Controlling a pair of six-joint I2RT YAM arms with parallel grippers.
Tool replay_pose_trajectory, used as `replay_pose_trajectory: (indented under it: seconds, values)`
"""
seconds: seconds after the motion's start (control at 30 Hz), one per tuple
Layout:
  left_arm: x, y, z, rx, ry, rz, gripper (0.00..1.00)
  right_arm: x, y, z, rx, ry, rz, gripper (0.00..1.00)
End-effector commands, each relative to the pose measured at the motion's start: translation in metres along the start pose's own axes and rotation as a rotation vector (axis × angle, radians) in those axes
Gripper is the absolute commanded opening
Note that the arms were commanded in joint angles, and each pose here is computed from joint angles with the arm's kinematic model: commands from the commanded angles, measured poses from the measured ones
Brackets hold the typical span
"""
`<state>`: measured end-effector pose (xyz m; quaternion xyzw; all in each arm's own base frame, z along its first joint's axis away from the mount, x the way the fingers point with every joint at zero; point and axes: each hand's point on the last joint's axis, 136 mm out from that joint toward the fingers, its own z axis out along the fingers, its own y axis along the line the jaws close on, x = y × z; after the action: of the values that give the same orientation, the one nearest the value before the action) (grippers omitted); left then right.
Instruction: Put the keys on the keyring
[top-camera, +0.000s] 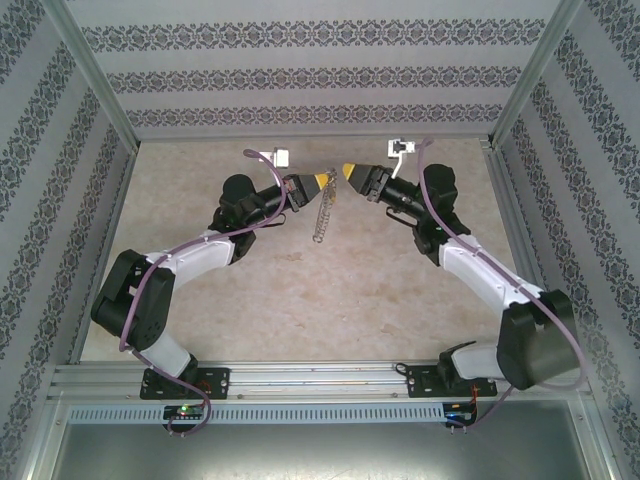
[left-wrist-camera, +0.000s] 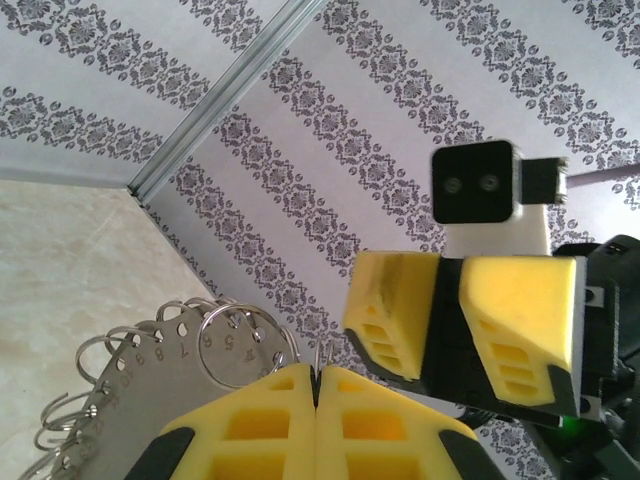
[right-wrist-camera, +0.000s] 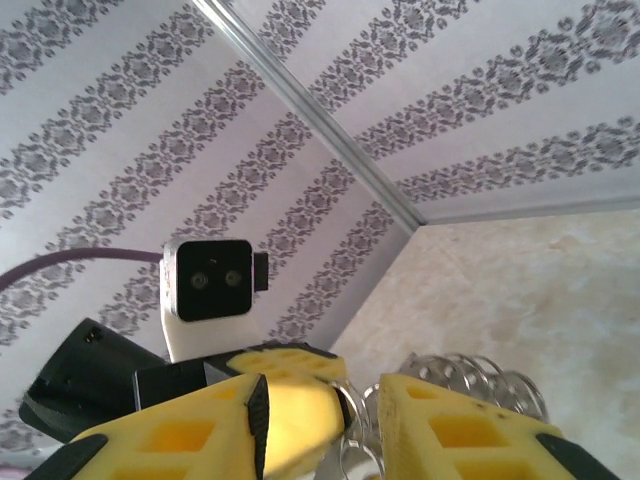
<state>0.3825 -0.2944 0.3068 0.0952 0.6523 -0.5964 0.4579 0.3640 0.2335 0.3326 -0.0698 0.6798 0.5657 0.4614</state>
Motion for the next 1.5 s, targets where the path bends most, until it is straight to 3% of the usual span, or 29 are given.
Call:
replay_pose_trajectory:
  seconds: [0.0,0.67,1.13,1.47]
  values:
    - [-0.014,-0.025,-0.001,0.050,-0.048,0.035,0.00,-0.018,0.031,0.001,-0.153,-0.037,0.020,0.35]
    - [-0.017,-0.029,0.007,0.065,-0.035,0.044,0.00,0.014,-0.001,0.017,-0.119,0.011,0.084,0.32]
    - [-0.015,-0.027,0.009,0.061,-0.028,0.049,0.00,0.025,0.002,0.020,-0.147,0.030,0.095,0.31]
    - [-0.016,-0.028,0.010,0.063,-0.029,0.052,0.00,0.029,0.003,0.022,-0.159,0.041,0.096,0.19]
